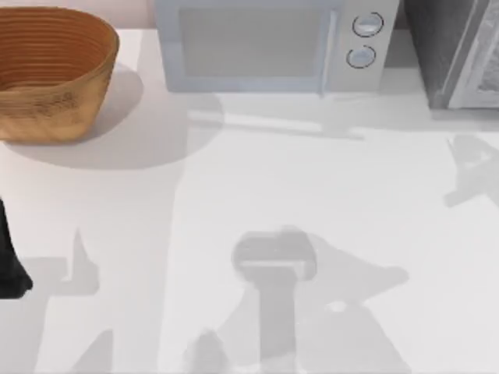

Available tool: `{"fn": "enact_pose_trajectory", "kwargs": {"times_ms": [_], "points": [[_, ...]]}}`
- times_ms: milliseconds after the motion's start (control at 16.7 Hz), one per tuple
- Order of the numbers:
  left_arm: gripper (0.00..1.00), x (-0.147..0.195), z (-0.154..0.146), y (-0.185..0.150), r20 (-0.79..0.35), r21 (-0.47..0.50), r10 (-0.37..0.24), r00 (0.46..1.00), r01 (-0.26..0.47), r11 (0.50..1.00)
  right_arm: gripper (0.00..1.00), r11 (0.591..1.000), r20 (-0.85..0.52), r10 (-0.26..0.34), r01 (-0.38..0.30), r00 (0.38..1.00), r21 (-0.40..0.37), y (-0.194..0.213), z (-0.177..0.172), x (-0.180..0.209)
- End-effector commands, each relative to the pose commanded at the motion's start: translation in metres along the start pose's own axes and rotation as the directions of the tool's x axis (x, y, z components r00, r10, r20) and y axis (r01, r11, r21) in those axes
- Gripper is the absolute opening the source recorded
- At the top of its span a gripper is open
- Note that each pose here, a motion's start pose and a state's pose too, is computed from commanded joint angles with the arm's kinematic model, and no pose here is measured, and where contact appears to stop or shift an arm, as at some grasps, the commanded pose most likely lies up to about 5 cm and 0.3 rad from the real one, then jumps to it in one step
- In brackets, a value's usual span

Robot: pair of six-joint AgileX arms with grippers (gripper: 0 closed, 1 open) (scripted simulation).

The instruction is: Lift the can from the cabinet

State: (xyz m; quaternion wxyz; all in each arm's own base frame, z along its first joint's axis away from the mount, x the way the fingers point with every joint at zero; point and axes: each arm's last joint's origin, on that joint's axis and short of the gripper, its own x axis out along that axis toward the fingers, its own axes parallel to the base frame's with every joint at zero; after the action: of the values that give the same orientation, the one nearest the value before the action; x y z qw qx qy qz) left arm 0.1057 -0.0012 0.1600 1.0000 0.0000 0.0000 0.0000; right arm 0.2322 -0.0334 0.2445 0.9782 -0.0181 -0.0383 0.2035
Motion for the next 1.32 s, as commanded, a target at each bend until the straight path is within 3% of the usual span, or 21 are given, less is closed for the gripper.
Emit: {"fn": "enact_pose_trajectory", "kwargs": {"times_ms": [300,660,960,1320], "points": [[1.00,0.000,0.000,0.000,0.000,0.000,0.000,1.000,0.000,1.000,0.00,0.986,-0.017,0.168,-0.168,0.986,0.009,-0.071,-0.052,0.046],[1.00,0.000,0.000,0.000,0.000,0.000,0.000,1.000,0.000,1.000,0.00,0.952,-0.040,0.303,-0.301,0.952,0.052,-0.133,-0.154,0.051],[1.00,0.000,0.000,0.000,0.000,0.000,0.000,1.000,0.000,1.000,0.00,0.936,-0.044,0.348,-0.344,0.937,0.071,-0.150,-0.203,0.038],[1.00,0.000,0.000,0.000,0.000,0.000,0.000,1.000,0.000,1.000,0.00,0.934,-0.046,0.353,-0.349,0.934,0.079,-0.149,-0.206,0.038]]}}
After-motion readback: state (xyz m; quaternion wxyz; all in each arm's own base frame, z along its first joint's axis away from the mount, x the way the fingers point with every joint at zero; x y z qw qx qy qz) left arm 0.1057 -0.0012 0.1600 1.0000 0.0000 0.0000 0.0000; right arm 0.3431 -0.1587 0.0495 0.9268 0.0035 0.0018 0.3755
